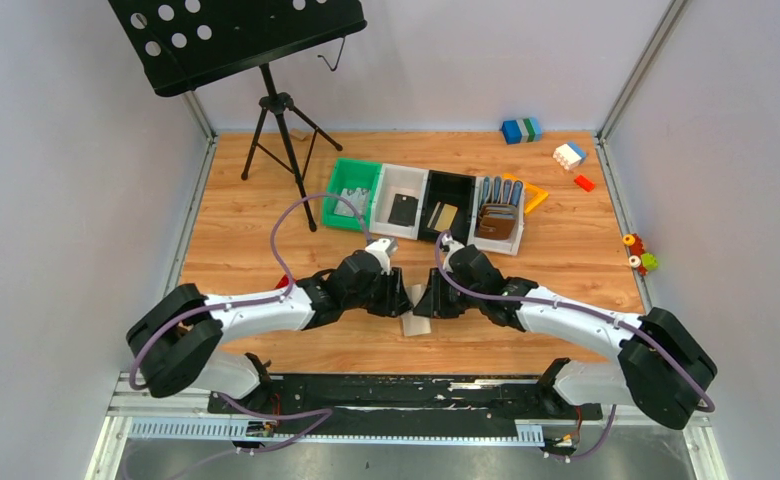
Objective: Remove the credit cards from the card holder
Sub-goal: Open the card holder at the center of the board.
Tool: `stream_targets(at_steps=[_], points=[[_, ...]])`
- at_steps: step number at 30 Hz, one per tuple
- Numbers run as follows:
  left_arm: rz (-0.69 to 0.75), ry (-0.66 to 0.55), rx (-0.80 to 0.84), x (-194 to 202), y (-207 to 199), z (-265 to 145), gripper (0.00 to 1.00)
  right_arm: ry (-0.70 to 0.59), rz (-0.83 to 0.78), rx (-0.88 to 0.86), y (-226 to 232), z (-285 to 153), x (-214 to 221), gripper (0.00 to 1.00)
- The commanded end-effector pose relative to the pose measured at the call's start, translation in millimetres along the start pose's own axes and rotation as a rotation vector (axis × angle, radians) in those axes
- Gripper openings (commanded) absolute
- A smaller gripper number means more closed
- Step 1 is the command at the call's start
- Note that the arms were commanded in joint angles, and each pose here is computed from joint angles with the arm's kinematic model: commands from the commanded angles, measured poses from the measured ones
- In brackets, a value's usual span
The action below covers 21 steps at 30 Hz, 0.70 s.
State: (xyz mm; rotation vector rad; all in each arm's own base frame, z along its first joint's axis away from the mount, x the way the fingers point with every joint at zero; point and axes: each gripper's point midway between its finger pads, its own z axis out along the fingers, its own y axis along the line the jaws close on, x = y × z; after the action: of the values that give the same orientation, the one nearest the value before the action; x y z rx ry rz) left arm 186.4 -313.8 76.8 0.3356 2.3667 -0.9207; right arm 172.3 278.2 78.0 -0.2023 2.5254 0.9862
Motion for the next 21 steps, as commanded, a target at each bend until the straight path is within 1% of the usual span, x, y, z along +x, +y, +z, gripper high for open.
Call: stream_targets(at_steps=[1,4,5,7,9,11,13,16,18,21], points=[[-0.067,0.033,0.053,1.7,-15.8,13.6,0.51,-0.046,-0.011,-0.07,19.7,1.9,-15.8,0.09],[-0.081,0.062,0.019,9.4,-8.1,18.5,0.51,-0.035,-0.021,-0.048,15.9,3.0,-13.6,0.13],[-0.078,0.07,0.002,10.5,-5.1,19.1,0.5,-0.035,-0.024,-0.043,15.1,2.8,-13.6,0.13],[-0.069,0.086,-0.027,12.8,0.0,19.4,0.43,-0.03,-0.034,-0.032,13.5,2.1,-12.8,0.15],[-0.053,0.104,-0.056,14.9,4.9,19.8,0.38,-0.03,-0.042,-0.03,14.6,0.1,-13.7,0.19],[-0.039,0.127,-0.091,18.5,11.1,20.3,0.31,-0.032,-0.048,-0.035,16.4,-2.5,-14.4,0.22],[-0.035,0.142,-0.109,22.1,15.2,20.5,0.23,-0.032,-0.052,-0.046,19.2,-4.6,-14.3,0.23],[-0.032,0.156,-0.121,25.7,19.0,22.2,0.15,-0.02,-0.055,-0.06,22.6,-6.7,-13.0,0.25],[-0.031,0.164,-0.125,27.7,20.6,23.1,0.12,-0.014,-0.057,-0.073,24.9,-7.4,-11.9,0.25],[-0.029,0.164,-0.128,27.7,21.1,22.7,0.08,-0.01,-0.058,-0.072,24.8,-7.1,-10.9,0.13]])
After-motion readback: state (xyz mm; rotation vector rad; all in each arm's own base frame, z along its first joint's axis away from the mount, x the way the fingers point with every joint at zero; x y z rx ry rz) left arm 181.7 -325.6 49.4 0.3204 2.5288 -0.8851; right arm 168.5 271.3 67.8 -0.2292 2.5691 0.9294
